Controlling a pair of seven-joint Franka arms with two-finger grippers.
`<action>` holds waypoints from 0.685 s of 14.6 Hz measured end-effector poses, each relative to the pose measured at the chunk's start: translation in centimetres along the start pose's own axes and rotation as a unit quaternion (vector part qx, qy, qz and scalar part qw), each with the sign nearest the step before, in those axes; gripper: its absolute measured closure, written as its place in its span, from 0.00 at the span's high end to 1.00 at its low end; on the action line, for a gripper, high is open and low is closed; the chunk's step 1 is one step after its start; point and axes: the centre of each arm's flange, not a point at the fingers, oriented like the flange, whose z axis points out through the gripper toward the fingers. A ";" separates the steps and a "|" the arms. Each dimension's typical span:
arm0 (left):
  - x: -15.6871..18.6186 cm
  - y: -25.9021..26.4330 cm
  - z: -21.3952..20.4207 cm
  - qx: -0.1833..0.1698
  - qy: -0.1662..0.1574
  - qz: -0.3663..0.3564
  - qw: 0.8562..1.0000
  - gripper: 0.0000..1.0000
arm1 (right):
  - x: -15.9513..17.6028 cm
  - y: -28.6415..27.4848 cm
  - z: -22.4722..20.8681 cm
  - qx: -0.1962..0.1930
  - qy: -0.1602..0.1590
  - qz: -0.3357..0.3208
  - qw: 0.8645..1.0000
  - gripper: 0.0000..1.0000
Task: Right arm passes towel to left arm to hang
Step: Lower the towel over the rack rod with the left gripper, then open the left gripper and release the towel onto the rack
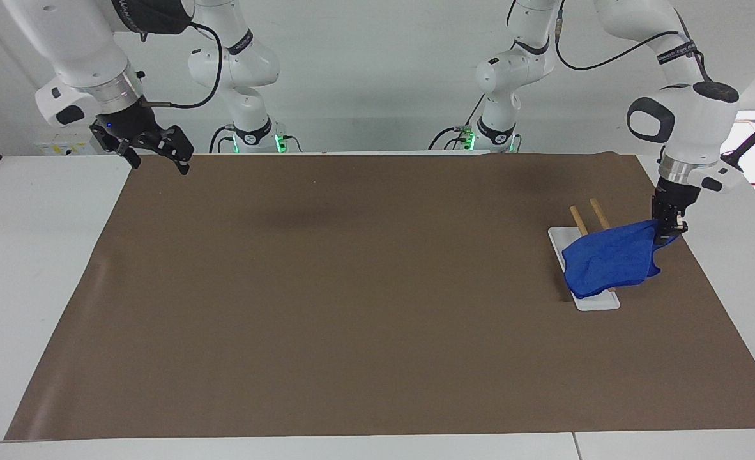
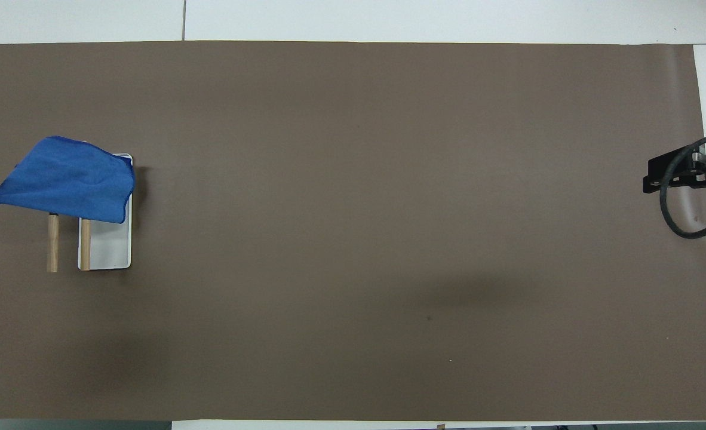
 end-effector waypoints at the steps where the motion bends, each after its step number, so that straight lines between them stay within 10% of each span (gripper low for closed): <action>1: 0.0 -0.1 0.1 0.001 0.000 0.000 1.000 0.02 | 0.0 0.0 0.0 0.000 0.000 0.000 1.000 1.00; 3: 0.0 -0.1 0.1 0.000 0.000 0.000 1.000 0.06 | 0.0 0.0 0.0 0.000 0.000 0.000 1.000 1.00; 10: 1.3 3.0 -4.0 0.005 -0.004 0.010 1.000 0.85 | 0.0 0.3 0.0 0.000 0.000 0.003 1.000 1.00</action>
